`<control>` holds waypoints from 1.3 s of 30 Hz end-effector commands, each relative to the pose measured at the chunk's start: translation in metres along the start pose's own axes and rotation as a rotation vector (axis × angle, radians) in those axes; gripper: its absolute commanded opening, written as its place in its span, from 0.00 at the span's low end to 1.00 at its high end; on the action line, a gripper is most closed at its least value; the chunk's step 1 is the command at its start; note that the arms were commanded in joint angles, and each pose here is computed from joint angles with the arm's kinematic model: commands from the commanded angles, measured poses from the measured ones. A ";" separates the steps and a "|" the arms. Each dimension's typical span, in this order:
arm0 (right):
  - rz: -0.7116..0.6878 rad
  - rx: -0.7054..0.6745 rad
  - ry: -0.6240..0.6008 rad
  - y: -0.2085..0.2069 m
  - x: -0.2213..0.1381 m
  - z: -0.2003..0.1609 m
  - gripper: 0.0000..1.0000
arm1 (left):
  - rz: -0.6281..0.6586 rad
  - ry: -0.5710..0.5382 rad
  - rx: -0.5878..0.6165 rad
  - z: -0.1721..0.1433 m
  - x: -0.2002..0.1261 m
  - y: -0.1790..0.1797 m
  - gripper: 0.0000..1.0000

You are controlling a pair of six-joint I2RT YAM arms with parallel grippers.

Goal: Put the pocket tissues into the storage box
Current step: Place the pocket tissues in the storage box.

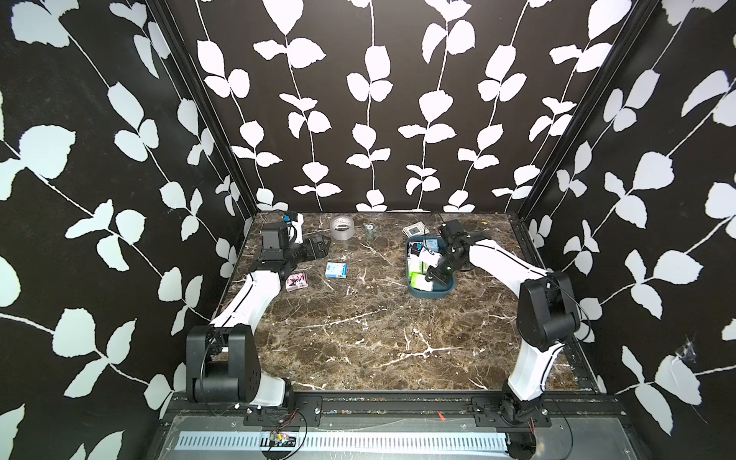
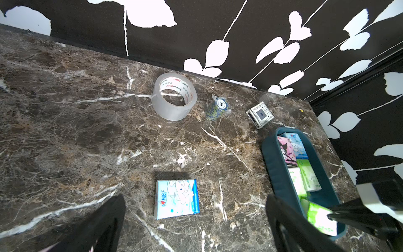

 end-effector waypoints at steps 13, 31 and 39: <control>-0.065 0.087 -0.085 -0.003 -0.025 0.021 0.35 | -0.025 -0.048 0.039 0.016 -0.006 -0.011 0.99; 0.043 0.190 -0.005 0.014 0.008 0.001 0.22 | -0.023 -0.042 0.043 0.013 -0.006 -0.010 0.99; 0.061 0.154 0.094 0.022 0.039 -0.003 0.13 | -0.019 -0.040 0.037 0.012 -0.006 -0.009 0.99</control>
Point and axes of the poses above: each gripper's point midway between its finger pads, its own x axis out along the fingers, its own y axis along the line the jaws close on, z = x × y, the point moved 8 cm from there along -x, back along the fingers, and after that the axes turned 4 degrees about -x, right-handed, at the moved point
